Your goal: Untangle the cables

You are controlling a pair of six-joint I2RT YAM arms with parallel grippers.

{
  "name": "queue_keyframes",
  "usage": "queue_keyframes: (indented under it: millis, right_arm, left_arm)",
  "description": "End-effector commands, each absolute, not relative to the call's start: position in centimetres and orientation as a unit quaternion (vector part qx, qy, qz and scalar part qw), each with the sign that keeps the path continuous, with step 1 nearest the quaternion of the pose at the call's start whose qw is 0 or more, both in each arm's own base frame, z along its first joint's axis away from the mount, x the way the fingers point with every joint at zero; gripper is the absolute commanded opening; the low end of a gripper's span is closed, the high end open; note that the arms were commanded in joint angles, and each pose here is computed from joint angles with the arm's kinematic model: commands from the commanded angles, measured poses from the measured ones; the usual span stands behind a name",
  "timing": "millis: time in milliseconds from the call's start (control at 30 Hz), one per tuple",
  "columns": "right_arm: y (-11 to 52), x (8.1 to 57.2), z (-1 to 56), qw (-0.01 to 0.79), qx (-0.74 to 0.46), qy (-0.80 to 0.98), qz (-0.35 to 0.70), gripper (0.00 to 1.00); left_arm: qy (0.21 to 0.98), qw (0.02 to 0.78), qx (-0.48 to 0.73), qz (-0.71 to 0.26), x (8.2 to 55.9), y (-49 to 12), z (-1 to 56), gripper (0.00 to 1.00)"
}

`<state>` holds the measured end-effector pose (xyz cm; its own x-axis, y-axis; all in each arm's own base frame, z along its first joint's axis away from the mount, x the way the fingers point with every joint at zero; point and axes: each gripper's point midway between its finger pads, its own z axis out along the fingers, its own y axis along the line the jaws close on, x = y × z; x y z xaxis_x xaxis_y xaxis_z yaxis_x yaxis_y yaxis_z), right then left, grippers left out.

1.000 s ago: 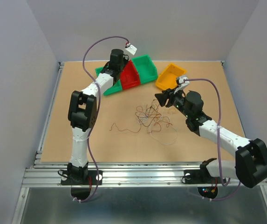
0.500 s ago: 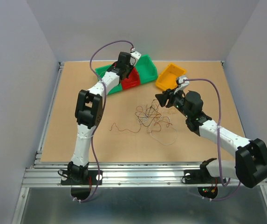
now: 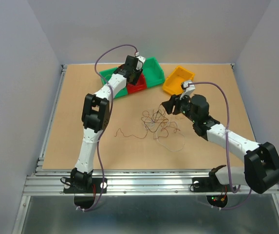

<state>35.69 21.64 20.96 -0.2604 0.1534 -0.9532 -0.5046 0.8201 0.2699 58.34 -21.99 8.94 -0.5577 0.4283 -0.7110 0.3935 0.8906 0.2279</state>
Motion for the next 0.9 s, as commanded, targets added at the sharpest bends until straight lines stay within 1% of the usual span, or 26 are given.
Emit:
queue_keyframes:
  millis: [0,67,100,133,167,267,300,333,367,400,433,467,533,600,633,733,867]
  right_arm:
    - [21.5,36.8,20.6,0.568,-0.106,0.777,0.249,0.59]
    - [21.4,37.0,20.3,0.556,-0.103,0.789,0.241,0.60]
    - [21.2,36.7,19.1,0.534,-0.105,0.806,0.231,0.62]
    - [21.1,36.6,18.6,0.525,-0.106,0.814,0.226,0.63]
    - [21.1,36.7,18.6,0.521,-0.108,0.818,0.221,0.63]
    - [20.4,36.3,16.6,0.487,-0.107,0.844,0.197,0.64]
    - [20.3,36.4,16.5,0.487,-0.107,0.845,0.192,0.64]
    - [20.1,36.1,15.7,0.473,-0.108,0.855,0.185,0.63]
    - [20.2,36.1,15.5,0.470,-0.117,0.855,0.185,0.63]
    - [20.3,36.0,15.2,0.465,-0.124,0.857,0.185,0.63]
    - [20.6,35.9,15.1,0.460,-0.134,0.857,0.190,0.61]
    - [21.1,35.6,14.7,0.451,-0.148,0.857,0.200,0.61]
    - [21.7,35.3,13.9,0.437,-0.171,0.858,0.208,0.60]
    - [22.0,35.4,13.6,0.434,-0.188,0.856,0.206,0.61]
    - [22.2,35.6,13.2,0.430,-0.196,0.857,0.205,0.61]
    - [22.3,36.1,12.4,0.426,-0.213,0.857,0.194,0.61]
    - [22.8,37.6,11.6,0.431,-0.228,0.854,0.182,0.59]
  left_arm:
    - [0.844,0.498,0.200,-0.004,58.1,-22.2,20.6,0.56]
    - [0.843,0.497,0.203,-0.009,57.3,-22.1,20.9,0.59]
    - [0.832,0.518,0.199,-0.015,57.0,-22.1,23.1,0.62]
    - [0.828,0.523,0.200,-0.021,56.6,-22.1,23.6,0.64]
    - [0.833,0.511,0.211,-0.031,55.5,-22.4,22.3,0.67]
    - [0.812,0.526,0.243,-0.070,52.6,-23.9,23.2,0.86]
    - [0.796,0.547,0.247,-0.080,52.2,-24.6,24.2,0.87]
    - [0.780,0.565,0.254,-0.093,50.8,-24.9,26.2,0.87]
    - [0.783,0.547,0.275,-0.106,49.2,-25.3,23.8,0.88]
    - [0.777,0.547,0.287,-0.118,47.9,-25.9,23.5,0.88]
    - [0.743,0.584,0.297,-0.137,46.7,-27.0,26.3,0.88]
    - [0.744,0.566,0.319,-0.156,44.8,-27.6,23.9,0.88]
    - [0.718,0.571,0.356,-0.179,42.0,-28.8,23.5,0.88]
    - [0.693,0.581,0.382,-0.190,40.3,-29.8,23.7,0.88]
    - [0.694,0.568,0.397,-0.197,39.3,-30.2,22.0,0.88]
    - [0.687,0.565,0.416,-0.190,38.5,-31.1,20.9,0.87]
    - [0.698,0.571,0.398,-0.170,39.2,-30.5,20.6,0.84]
